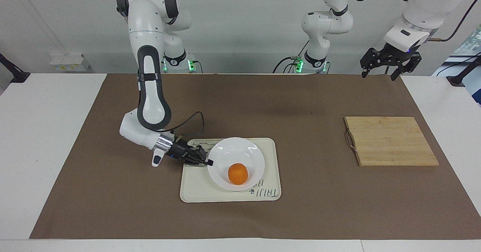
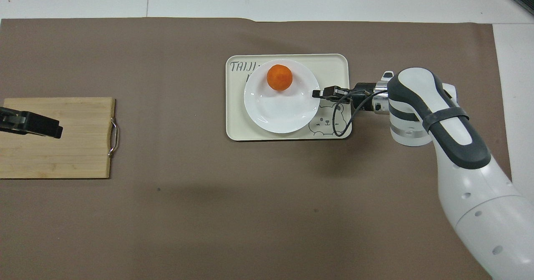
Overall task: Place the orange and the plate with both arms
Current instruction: 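Settle the plate onto the middle of the bear tray with the right gripper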
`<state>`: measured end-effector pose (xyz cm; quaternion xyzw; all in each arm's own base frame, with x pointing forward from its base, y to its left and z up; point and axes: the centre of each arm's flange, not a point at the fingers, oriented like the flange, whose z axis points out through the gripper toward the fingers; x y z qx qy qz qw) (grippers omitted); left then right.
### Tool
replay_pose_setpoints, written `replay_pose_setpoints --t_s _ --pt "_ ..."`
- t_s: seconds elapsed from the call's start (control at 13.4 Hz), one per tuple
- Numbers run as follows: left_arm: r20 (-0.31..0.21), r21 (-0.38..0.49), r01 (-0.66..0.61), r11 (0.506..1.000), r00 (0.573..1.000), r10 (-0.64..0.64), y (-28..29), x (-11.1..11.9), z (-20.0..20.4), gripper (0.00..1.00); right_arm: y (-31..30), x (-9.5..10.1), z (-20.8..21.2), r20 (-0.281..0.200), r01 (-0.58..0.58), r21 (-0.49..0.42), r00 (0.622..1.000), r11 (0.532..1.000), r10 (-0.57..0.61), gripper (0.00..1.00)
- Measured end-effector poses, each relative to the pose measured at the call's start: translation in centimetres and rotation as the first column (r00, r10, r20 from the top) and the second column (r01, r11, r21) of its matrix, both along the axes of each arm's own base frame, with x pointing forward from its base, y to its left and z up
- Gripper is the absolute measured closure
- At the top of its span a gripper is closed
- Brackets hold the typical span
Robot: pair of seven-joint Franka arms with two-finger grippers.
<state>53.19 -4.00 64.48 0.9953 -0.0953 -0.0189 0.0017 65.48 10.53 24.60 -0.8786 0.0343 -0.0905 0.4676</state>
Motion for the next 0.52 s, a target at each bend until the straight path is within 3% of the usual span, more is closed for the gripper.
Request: replay_pose_setpoints --t_s 0.15,0.52 --pt "0.000 0.000 0.000 1.000 1.000 0.000 0.0 0.0 0.0 0.00 0.0 0.0 0.0 0.001 -0.003 -0.003 1.000 1.000 0.003 0.96" --pt "0.000 0.000 0.000 1.000 1.000 0.000 0.0 0.0 0.0 0.00 -0.4 0.5 1.2 0.031 -0.037 -0.042 0.999 0.998 0.038 0.46"
